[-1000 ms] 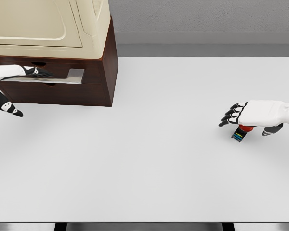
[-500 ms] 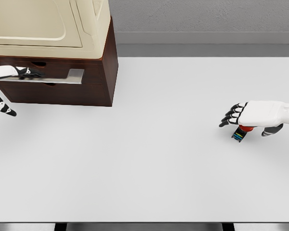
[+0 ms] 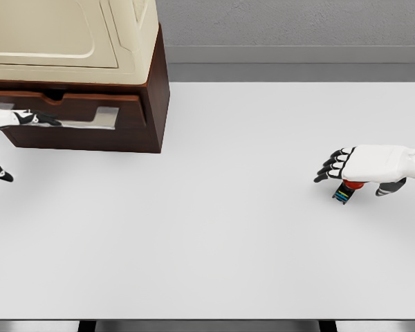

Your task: Open the cabinet drawer with left arm, and place a switch into the drawer with right arm

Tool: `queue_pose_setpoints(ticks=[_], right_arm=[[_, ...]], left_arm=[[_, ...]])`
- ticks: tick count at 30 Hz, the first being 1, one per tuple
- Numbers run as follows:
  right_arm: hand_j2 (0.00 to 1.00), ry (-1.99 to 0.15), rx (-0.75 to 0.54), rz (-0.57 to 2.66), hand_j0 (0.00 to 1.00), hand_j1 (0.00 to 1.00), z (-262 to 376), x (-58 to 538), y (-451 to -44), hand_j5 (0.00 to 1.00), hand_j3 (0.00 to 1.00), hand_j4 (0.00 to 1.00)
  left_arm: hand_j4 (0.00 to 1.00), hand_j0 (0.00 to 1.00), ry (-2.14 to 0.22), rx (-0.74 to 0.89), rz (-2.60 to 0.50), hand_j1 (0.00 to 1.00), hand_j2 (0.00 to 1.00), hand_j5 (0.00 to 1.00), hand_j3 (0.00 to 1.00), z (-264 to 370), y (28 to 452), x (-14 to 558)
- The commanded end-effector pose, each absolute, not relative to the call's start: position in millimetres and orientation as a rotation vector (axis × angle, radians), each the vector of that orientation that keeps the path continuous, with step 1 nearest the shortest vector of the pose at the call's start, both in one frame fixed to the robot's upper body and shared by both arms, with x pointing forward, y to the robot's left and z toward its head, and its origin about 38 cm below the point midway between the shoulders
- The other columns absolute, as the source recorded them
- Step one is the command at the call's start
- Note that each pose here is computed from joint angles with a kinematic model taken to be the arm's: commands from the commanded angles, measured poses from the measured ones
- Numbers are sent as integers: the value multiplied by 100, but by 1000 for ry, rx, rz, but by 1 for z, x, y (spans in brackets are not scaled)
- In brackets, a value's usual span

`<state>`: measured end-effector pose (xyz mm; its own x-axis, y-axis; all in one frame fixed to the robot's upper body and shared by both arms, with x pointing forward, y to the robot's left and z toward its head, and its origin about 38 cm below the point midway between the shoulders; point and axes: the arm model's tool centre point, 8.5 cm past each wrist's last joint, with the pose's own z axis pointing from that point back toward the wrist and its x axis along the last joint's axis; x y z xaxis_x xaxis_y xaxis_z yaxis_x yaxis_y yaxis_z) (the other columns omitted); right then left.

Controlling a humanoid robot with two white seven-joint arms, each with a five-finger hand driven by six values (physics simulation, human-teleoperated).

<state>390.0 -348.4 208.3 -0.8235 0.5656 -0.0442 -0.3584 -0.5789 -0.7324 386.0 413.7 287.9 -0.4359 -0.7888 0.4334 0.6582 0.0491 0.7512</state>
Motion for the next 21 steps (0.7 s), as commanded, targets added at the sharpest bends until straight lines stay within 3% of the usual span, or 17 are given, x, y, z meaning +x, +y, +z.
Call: queue_pose_setpoints(ticks=[1, 21], right_arm=[[100, -1018, -373, 2370, 100, 100, 209, 390, -349, 100, 100, 100], [100, -1013, -371, 2368, 100, 100, 208, 389, -350, 100, 100, 100]], left_arm=[[100, 100, -1215, 136, -1635, 100, 100, 100, 100, 294, 412, 382], [100, 100, -1252, 66, -1788, 100, 100, 100, 100, 297, 414, 345]])
